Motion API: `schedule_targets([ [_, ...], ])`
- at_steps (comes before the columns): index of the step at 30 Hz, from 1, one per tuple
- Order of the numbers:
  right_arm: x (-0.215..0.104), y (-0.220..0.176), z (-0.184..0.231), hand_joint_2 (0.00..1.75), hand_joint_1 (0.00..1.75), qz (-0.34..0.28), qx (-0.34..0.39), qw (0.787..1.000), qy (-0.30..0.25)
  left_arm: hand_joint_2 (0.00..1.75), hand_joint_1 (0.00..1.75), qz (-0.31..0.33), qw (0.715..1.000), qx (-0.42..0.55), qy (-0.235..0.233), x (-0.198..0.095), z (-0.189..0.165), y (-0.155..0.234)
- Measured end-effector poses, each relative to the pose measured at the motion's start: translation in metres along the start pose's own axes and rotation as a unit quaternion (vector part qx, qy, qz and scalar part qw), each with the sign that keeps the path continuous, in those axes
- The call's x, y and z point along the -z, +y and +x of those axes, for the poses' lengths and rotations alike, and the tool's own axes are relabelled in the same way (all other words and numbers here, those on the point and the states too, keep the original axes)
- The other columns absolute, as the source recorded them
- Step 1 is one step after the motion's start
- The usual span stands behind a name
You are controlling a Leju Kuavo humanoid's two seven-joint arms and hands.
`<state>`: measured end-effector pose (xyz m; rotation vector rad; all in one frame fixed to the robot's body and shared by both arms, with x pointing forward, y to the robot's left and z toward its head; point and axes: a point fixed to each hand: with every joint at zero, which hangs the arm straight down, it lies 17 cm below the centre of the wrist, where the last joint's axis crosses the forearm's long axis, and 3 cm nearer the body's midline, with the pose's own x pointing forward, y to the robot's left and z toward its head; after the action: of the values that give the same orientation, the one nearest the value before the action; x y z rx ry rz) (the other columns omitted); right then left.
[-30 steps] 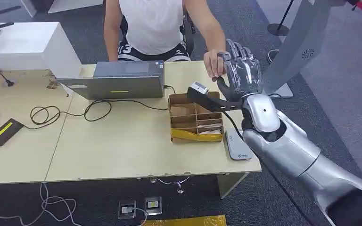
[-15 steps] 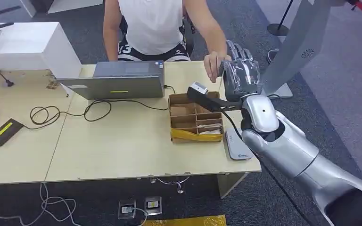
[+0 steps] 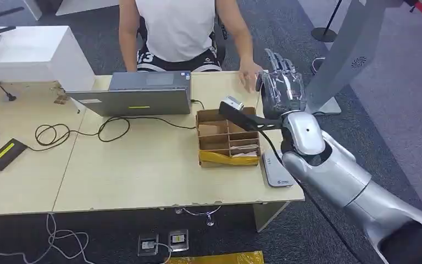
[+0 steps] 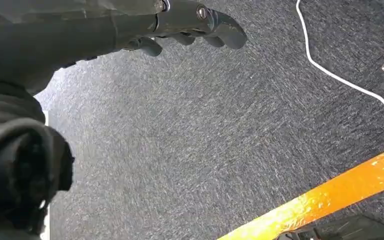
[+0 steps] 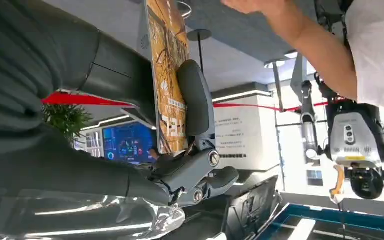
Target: Pass the card to the sensor for recognition and then transmit it.
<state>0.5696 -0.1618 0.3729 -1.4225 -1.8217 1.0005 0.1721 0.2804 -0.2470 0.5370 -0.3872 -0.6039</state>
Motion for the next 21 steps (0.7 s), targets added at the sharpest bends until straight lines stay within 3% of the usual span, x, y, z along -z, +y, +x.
schedule_targets([
  [6, -0.016, -0.002, -0.023, 1.75, 1.75, -0.026, 0.058, 0.997, 0.04, 0.0, 0.0, 0.0, 1.0, -0.003, 0.003, -0.002, -0.005, -0.003],
  [10, -0.045, 0.011, -0.058, 1.75, 1.75, -0.027, 0.082, 0.993, 0.086, 0.0, 0.0, -0.002, 1.0, -0.004, 0.005, -0.005, -0.011, -0.009],
  [17, -0.094, 0.033, -0.128, 1.75, 1.75, -0.009, 0.086, 0.983, 0.163, 0.0, 0.0, -0.003, 1.0, -0.007, 0.01, -0.006, -0.015, -0.01],
  [21, -0.106, 0.037, -0.148, 1.75, 1.75, -0.005, 0.08, 0.98, 0.182, 0.0, 0.0, -0.002, 1.0, -0.007, 0.011, -0.006, -0.017, -0.011],
])
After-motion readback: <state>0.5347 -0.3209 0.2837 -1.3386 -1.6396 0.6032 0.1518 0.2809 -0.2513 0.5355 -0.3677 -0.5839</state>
